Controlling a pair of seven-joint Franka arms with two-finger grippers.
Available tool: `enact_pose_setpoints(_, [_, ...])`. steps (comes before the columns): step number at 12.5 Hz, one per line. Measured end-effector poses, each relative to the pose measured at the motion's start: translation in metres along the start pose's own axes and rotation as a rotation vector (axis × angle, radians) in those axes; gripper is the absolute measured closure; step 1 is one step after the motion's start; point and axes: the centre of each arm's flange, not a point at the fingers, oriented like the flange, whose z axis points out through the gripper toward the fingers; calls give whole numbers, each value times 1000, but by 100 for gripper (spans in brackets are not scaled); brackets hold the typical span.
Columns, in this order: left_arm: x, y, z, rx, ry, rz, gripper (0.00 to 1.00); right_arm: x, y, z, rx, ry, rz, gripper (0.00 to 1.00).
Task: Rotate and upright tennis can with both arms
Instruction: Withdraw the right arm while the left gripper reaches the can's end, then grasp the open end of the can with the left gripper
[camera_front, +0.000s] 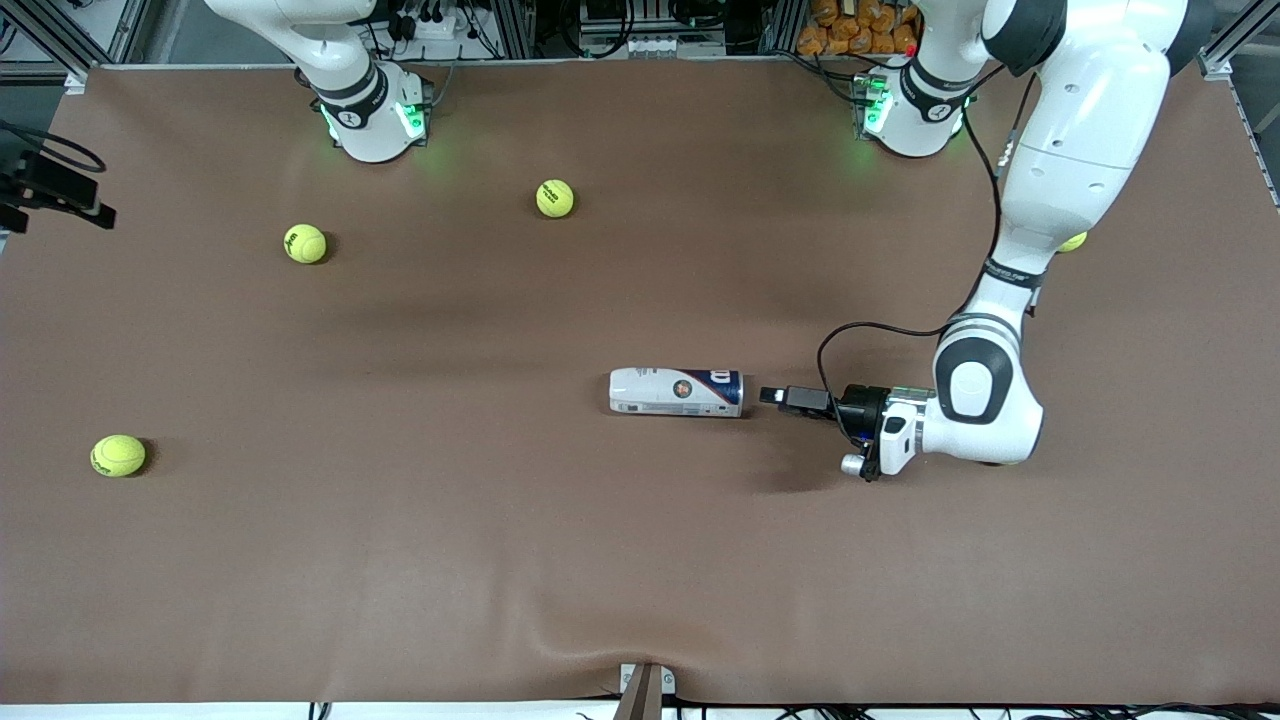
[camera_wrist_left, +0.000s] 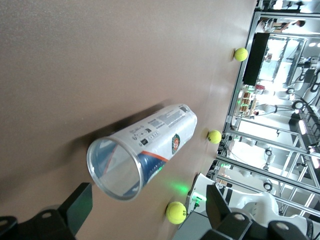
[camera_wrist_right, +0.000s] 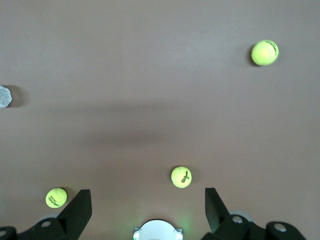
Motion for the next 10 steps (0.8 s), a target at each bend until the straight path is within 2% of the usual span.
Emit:
enact_pose_setpoints(3, [0,-2,18,-48,15,-15,0,-9,-1,-10,-6,-24,120,0])
enact_pose_setpoints(5, [-1,-1,29,-77,26,-5,0,-9,-4,-14,-9,-15,141,0])
enact_pose_setpoints(10, [-6,-7,42,-63,24,-17,0,-3,-4,-18,-10,37,146,0])
